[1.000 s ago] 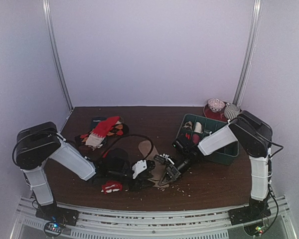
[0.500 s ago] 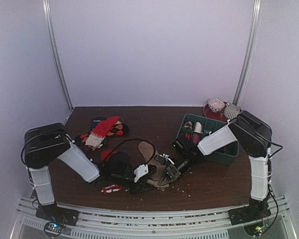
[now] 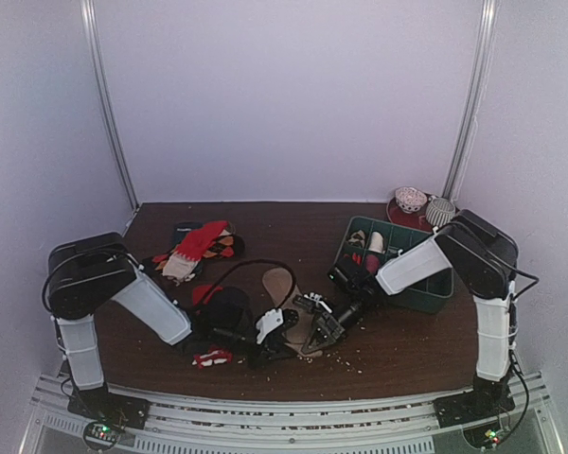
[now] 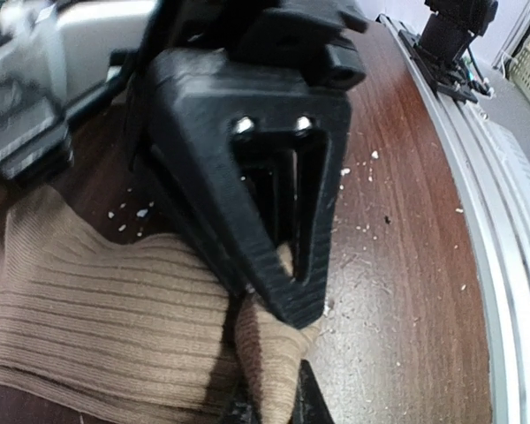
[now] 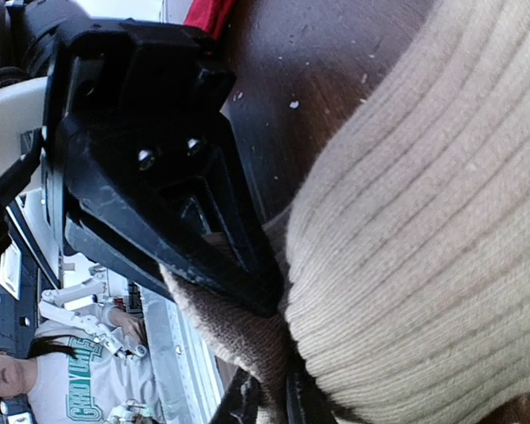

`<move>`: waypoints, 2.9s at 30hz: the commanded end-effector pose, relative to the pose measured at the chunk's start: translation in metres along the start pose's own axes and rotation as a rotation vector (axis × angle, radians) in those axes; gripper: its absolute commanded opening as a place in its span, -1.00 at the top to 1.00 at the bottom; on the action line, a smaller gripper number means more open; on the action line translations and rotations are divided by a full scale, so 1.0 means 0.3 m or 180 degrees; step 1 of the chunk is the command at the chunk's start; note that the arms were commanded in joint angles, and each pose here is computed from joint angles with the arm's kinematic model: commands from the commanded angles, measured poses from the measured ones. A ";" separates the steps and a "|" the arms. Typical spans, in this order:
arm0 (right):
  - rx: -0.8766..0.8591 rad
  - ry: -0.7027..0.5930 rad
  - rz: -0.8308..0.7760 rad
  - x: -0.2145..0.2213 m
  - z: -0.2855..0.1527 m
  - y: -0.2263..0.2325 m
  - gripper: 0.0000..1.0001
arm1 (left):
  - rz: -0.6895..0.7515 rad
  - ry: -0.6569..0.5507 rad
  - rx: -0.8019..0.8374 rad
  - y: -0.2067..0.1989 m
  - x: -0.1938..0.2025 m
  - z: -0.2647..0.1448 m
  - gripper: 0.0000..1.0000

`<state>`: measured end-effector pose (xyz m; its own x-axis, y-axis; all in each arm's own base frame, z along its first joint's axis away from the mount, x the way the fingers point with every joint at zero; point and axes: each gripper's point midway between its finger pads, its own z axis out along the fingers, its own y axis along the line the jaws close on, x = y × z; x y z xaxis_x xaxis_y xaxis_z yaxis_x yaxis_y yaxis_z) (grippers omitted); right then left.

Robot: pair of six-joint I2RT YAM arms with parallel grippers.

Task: Roll the socks
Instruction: Roll a pair of socks at the center of the board.

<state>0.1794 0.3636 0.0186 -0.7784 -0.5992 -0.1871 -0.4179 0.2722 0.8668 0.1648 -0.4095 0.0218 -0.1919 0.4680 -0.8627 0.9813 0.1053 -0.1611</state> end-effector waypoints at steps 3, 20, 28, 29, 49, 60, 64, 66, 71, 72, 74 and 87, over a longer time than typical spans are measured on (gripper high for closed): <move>0.0884 -0.0319 -0.0153 -0.004 -0.061 -0.081 0.50 | -0.1126 0.0379 0.0176 -0.017 0.153 -0.001 1.00; 0.2674 -0.1209 -0.3240 -0.040 -0.106 0.166 0.18 | -0.2585 0.1366 0.0091 -0.040 0.462 -0.060 1.00; 0.3017 -0.1117 -0.3399 -0.066 -0.085 0.106 0.18 | -0.2573 0.1397 0.0084 -0.038 0.467 -0.058 1.00; 0.3020 -0.1066 -0.3401 -0.066 -0.077 0.095 0.18 | -0.2574 0.1400 0.0089 -0.039 0.467 -0.058 1.00; 0.2422 -0.0625 -0.2407 0.013 0.002 -0.042 0.95 | -0.2095 0.1201 -0.0210 0.030 0.387 -0.093 0.66; 0.1426 0.0121 -0.1089 0.071 0.022 -0.031 0.96 | 0.0123 -0.0304 -0.1503 0.166 -0.229 -0.370 0.07; 0.1202 0.0424 -0.0603 0.096 0.047 -0.048 0.94 | 0.0639 -0.0742 -0.1563 0.108 -0.305 -0.429 -0.34; 0.1093 0.0504 -0.0472 0.091 0.056 -0.044 0.94 | 0.0769 -0.0790 -0.1408 0.077 -0.295 -0.411 -0.36; 0.0632 0.0749 -0.0206 0.122 0.083 -0.035 0.92 | 0.0805 -0.0646 -0.1010 0.028 -0.203 -0.292 -0.28; 0.0623 0.0801 -0.0186 0.132 0.086 -0.046 0.92 | 0.0808 -0.0630 -0.0958 0.022 -0.192 -0.270 -0.25; 0.0613 0.0888 -0.0111 0.153 0.092 -0.066 0.91 | 0.0817 -0.0573 -0.0845 0.012 -0.169 -0.225 -0.20; 0.0680 0.0873 0.0047 0.145 0.065 -0.133 0.91 | 0.0736 -0.0236 -0.0392 -0.053 -0.078 -0.070 -0.04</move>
<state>0.1732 0.3846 0.0194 -0.6340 -0.7293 -0.2570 -0.5684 0.2141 0.7944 0.1559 -0.3892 0.0467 0.0187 0.4639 -0.8857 0.9852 0.1427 0.0955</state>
